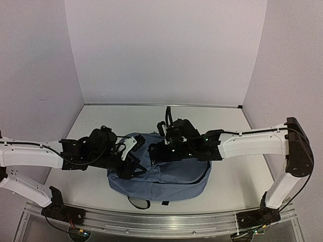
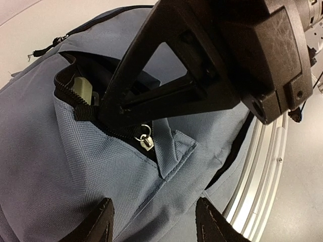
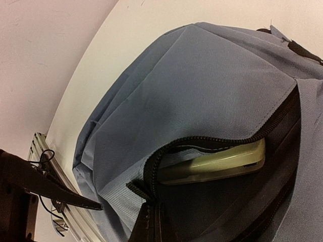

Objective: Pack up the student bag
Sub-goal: Zip the student bag at the center of the board.

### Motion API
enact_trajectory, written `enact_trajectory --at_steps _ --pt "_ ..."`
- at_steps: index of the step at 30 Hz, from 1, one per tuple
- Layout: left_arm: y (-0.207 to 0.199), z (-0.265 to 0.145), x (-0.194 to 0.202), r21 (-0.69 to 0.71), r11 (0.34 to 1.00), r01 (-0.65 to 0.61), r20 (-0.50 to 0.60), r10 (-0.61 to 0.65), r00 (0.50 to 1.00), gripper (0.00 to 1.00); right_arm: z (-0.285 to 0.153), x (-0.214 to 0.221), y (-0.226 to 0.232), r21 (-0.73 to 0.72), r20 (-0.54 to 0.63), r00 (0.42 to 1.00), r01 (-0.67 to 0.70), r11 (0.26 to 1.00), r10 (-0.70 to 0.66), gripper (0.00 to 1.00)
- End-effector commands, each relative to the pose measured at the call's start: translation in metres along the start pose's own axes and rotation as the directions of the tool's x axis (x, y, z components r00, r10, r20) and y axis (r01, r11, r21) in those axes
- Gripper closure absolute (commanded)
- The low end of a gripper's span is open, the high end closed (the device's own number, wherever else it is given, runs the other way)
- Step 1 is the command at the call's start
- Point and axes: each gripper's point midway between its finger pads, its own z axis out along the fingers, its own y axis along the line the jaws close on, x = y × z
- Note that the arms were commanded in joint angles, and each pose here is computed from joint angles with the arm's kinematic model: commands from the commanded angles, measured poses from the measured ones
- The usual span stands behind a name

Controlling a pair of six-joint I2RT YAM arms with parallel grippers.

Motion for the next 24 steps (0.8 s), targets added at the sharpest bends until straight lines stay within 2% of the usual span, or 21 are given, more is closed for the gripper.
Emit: enact_trajectory --at_steps 1,6,11,17,24 --pt "-0.006 0.009 -0.011 0.029 0.998 -0.060 0.069 0.058 0.996 0.45 -0.021 -0.024 0.015 -0.065 0.081 0.996 -0.035 0.997 0.040 1.00" --pt "-0.007 0.026 0.014 0.041 0.998 -0.049 -0.005 0.049 0.999 0.44 -0.022 -0.026 0.016 -0.081 0.094 0.994 -0.045 0.996 0.052 1.00" --pt "-0.003 0.033 0.026 0.006 0.998 -0.058 -0.033 0.058 0.998 0.46 -0.019 -0.023 0.017 -0.095 0.089 0.994 -0.049 0.994 0.058 1.00" --pt "0.010 0.041 0.018 -0.131 0.986 -0.104 0.009 0.106 0.994 0.56 -0.010 -0.012 0.017 -0.117 0.053 0.996 -0.062 0.991 0.069 1.00" --pt "0.019 0.047 0.013 -0.243 0.958 -0.150 0.053 0.167 0.985 0.56 -0.004 -0.002 0.017 -0.152 0.024 0.995 -0.091 0.984 0.096 1.00"
